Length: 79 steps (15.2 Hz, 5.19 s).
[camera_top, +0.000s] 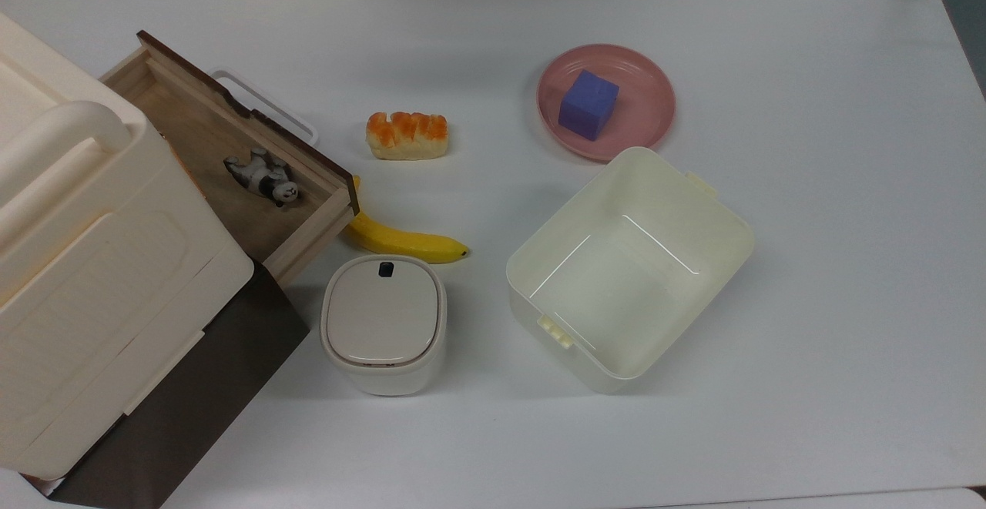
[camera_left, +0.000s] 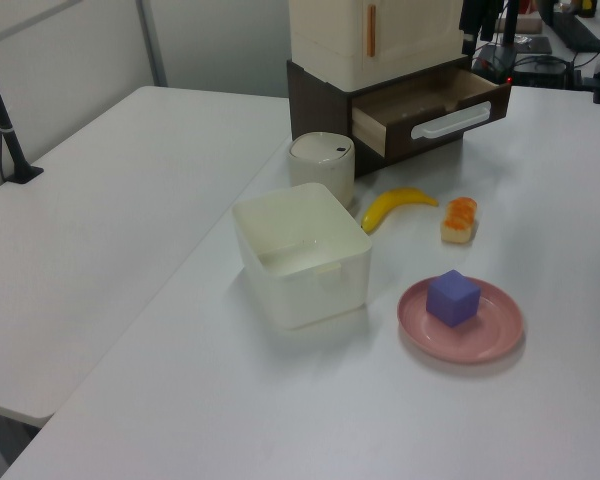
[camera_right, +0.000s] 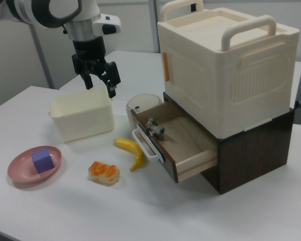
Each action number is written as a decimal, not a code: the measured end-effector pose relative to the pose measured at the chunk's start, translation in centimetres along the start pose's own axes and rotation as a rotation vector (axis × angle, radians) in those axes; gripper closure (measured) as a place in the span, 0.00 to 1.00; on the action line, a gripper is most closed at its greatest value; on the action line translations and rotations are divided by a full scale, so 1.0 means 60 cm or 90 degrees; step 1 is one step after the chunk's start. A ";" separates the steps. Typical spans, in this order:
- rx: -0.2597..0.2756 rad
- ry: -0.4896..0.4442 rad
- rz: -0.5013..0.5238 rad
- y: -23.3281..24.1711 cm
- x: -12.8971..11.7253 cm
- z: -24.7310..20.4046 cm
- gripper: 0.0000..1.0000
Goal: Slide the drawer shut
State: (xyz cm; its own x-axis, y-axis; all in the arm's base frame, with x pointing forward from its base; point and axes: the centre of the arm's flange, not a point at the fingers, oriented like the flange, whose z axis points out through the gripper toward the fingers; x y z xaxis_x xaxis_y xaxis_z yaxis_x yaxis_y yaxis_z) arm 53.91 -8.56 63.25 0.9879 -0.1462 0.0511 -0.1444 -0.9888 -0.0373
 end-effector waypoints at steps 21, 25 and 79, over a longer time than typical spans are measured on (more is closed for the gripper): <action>0.000 0.003 0.042 -0.012 0.001 0.000 0.00; 0.000 0.002 0.043 -0.012 0.001 0.000 0.00; -0.044 0.208 0.420 0.173 0.111 0.384 1.00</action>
State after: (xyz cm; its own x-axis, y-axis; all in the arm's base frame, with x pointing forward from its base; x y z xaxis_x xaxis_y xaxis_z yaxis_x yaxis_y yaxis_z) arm 60.26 -19.14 40.19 0.6294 -0.7016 0.3341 -0.7161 -0.6906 -0.1011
